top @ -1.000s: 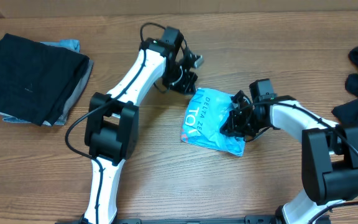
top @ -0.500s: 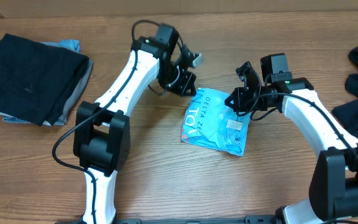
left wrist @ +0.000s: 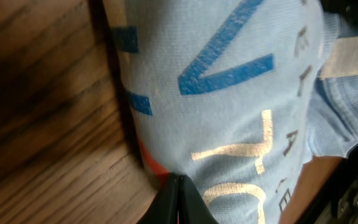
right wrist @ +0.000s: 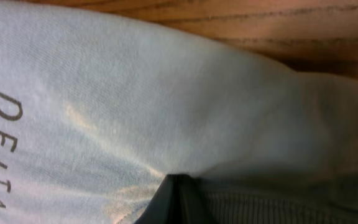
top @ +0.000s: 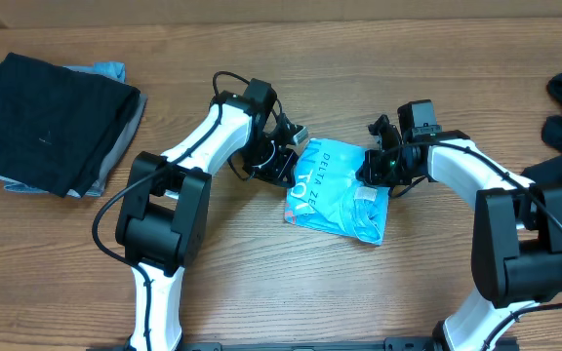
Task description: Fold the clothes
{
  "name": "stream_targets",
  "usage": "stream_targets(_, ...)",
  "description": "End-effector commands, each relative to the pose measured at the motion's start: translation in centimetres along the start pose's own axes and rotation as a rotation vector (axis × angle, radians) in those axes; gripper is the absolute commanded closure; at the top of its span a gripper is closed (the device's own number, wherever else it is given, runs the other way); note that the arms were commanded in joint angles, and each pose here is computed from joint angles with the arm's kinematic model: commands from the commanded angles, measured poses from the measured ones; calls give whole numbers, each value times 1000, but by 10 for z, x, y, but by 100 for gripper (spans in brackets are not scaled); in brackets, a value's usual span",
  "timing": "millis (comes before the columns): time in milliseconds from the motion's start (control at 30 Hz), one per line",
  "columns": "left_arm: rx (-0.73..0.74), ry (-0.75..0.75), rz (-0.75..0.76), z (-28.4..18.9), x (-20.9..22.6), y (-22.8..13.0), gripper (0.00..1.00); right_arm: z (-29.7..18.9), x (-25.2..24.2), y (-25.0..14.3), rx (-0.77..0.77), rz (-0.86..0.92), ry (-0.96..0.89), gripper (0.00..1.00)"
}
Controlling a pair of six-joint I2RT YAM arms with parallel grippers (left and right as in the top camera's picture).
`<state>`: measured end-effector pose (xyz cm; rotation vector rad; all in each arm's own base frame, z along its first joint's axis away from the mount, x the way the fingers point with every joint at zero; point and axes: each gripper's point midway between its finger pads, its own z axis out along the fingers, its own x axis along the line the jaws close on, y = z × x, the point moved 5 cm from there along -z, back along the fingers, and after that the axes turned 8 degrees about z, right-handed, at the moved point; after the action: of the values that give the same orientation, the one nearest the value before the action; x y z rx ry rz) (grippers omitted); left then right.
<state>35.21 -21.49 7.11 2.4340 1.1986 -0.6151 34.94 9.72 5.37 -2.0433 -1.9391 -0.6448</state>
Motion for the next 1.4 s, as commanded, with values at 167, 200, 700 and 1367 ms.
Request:
stream_targets(167, -179, 30, 118, -86, -50, 47, 96, -59, 40, 25, -52, -38, 16, 96)
stream_targets(200, -154, 6, 108, -82, -52, 42, 96, -67, 43, 23, -52, -37, 16, 96)
stream_targets(700, -26, -44, 57, 40, -24, -17, 91, -45, 13, -66, 265, 83, -34, 96)
stream_targets(1367, -26, 26, 65, 46, -13, -19, 90, -109, 50, -23, 130, 42, 50, 96)
